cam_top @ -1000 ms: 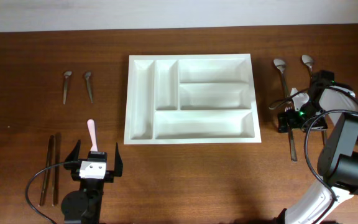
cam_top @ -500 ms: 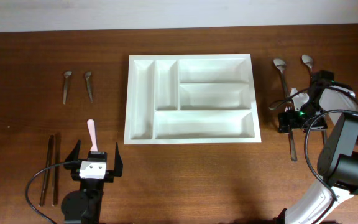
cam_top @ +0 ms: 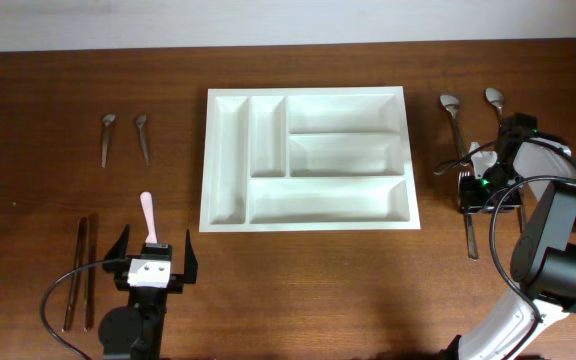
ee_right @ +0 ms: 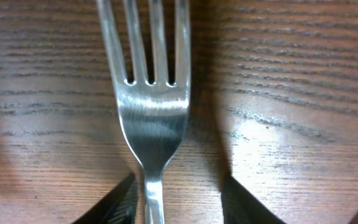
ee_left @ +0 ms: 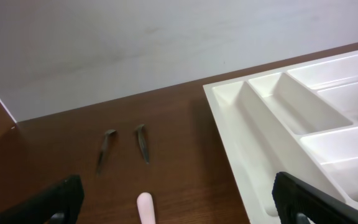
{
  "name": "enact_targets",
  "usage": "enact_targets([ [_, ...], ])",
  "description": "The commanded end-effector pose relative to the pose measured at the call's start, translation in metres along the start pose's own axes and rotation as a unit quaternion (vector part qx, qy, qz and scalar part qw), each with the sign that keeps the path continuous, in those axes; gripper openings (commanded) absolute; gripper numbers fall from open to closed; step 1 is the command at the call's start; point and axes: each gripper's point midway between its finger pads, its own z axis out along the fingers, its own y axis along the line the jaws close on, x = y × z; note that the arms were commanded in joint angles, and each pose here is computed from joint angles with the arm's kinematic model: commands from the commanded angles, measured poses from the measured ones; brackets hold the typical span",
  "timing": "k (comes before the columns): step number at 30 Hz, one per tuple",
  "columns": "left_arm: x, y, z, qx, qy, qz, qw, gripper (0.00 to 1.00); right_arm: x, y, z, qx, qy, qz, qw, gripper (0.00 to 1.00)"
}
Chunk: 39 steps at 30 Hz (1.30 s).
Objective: Pack container
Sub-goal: 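Lower the right gripper and close it on the fork handle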
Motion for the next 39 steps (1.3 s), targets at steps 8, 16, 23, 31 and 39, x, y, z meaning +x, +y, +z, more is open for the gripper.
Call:
enact_targets([
  [8, 0.002, 0.002, 0.000, -0.006, 0.000, 0.000, 1.000, 0.99, 0.012, 0.005, 0.017, -0.014, 0.033, 0.003, 0.999, 0.27],
  [16, 0.002, 0.002, 0.000, -0.006, 0.000, 0.000, 1.000, 0.99, 0.013, 0.006, 0.017, -0.015, 0.036, 0.003, 0.999, 0.15],
  [23, 0.002, 0.002, 0.000, -0.006, 0.000, 0.000, 1.000, 0.99, 0.013, 0.006, 0.017, -0.015, 0.036, 0.004, 0.999, 0.06],
  [31, 0.002, 0.002, 0.000, -0.006, 0.000, 0.000, 1.000, 0.99, 0.010, 0.005, 0.017, -0.012, 0.030, 0.020, 0.999, 0.04],
  [39, 0.002, 0.002, 0.000, -0.006, 0.000, 0.000, 1.000, 0.99, 0.002, 0.004, 0.017, -0.012, 0.014, 0.106, 0.994, 0.04],
])
